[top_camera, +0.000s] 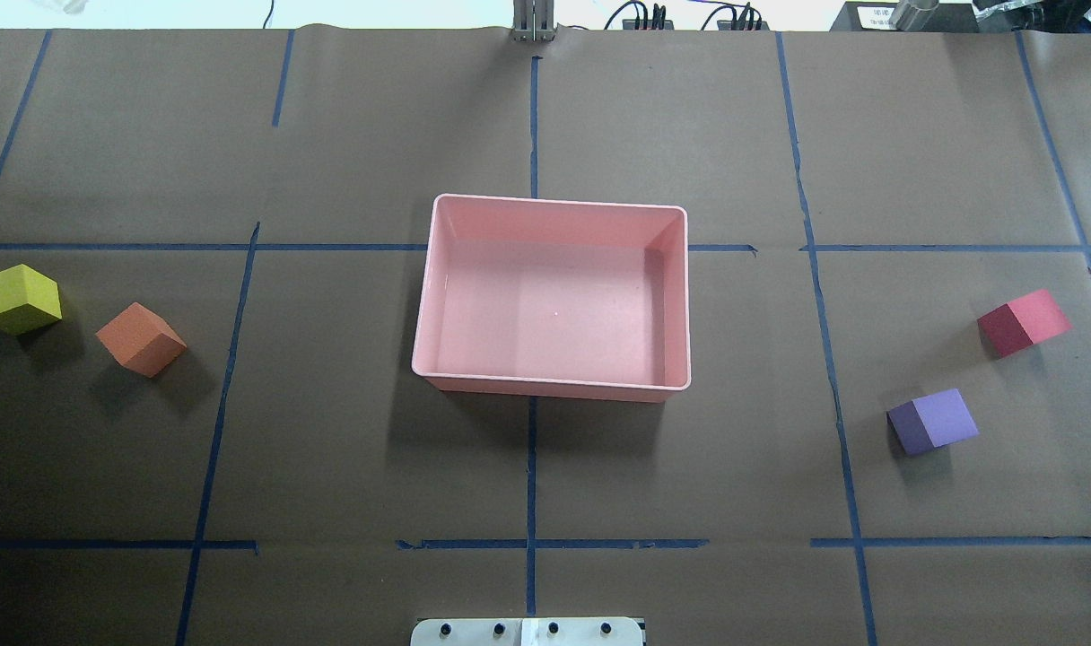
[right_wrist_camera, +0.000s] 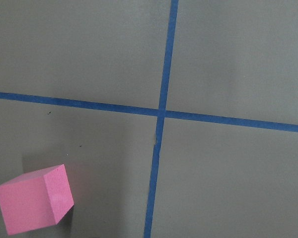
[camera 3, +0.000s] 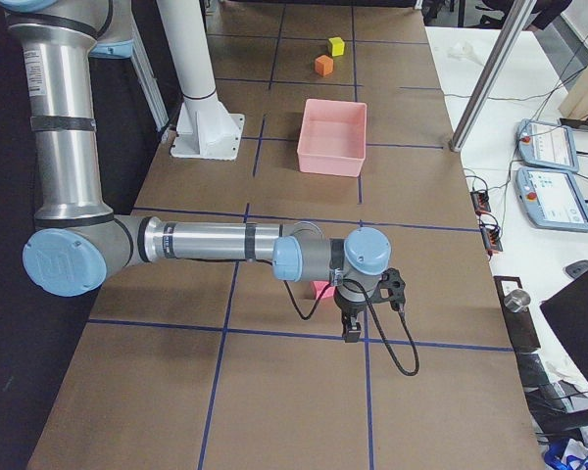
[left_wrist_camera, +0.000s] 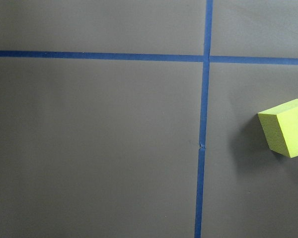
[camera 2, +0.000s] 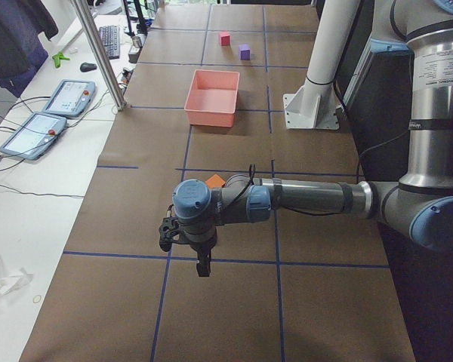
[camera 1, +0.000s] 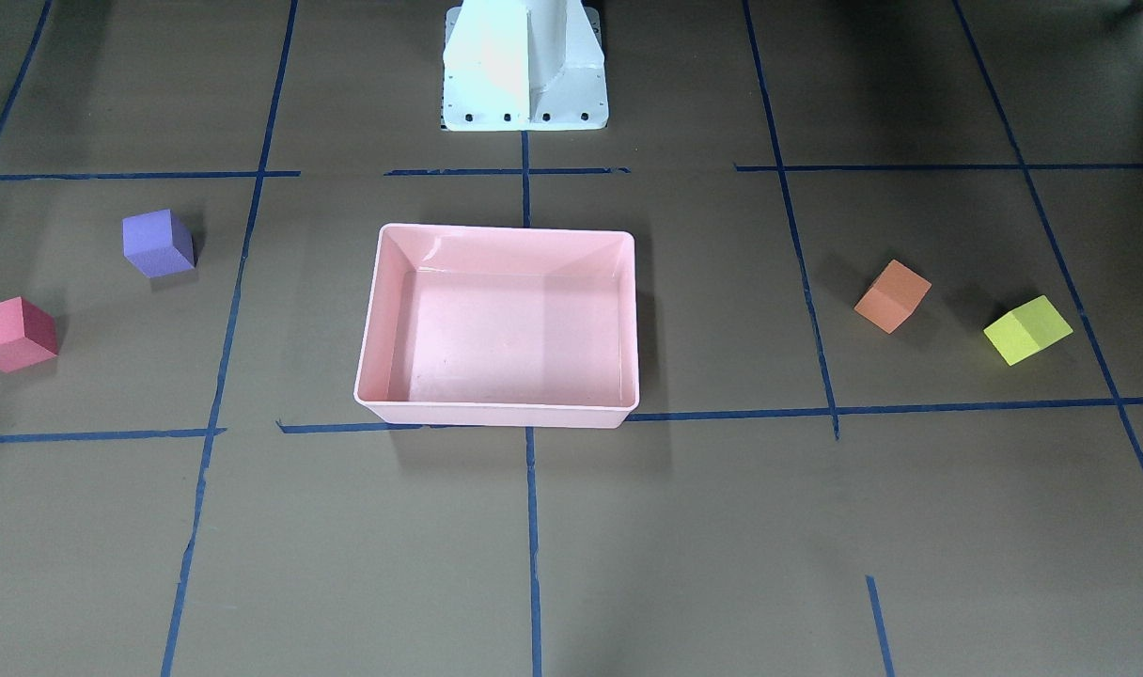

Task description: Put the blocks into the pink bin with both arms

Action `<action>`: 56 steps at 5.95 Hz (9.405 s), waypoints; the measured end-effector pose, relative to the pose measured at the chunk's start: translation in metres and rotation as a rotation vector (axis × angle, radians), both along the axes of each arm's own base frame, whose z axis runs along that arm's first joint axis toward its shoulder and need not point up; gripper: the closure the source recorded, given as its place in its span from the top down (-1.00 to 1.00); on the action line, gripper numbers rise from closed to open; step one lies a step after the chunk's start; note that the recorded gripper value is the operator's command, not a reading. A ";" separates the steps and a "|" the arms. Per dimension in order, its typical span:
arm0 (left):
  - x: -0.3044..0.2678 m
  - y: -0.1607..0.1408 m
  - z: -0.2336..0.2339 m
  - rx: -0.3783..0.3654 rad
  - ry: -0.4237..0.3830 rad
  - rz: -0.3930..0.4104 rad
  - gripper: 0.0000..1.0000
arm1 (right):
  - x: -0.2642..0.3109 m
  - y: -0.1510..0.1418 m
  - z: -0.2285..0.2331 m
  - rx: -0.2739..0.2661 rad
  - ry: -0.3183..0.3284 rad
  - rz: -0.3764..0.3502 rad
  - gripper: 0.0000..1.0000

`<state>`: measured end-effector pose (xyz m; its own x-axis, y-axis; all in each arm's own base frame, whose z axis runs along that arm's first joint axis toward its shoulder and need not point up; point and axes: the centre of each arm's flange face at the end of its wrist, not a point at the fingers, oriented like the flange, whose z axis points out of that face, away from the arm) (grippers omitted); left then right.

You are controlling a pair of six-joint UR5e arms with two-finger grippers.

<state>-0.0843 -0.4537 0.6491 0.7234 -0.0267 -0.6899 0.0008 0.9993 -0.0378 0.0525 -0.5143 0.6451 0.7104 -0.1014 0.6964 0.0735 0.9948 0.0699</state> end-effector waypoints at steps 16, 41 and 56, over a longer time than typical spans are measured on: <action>0.004 -0.057 -0.075 0.183 -0.003 0.004 1.00 | -0.194 0.019 -0.046 0.350 -0.054 -0.032 1.00; 0.180 -0.066 -0.152 0.617 0.083 0.326 1.00 | -0.250 -0.069 -0.354 0.227 -0.028 -0.086 0.99; 0.361 -0.003 -0.154 0.559 0.166 0.388 -0.40 | -0.142 -0.021 -0.191 0.253 -0.047 -0.134 0.99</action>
<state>0.2762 -0.4569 0.4951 0.4931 0.6035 -0.6267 -0.3211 0.7957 0.5136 -0.0897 -0.5358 0.4538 0.6464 -0.3668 0.6690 0.1940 0.9271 0.3208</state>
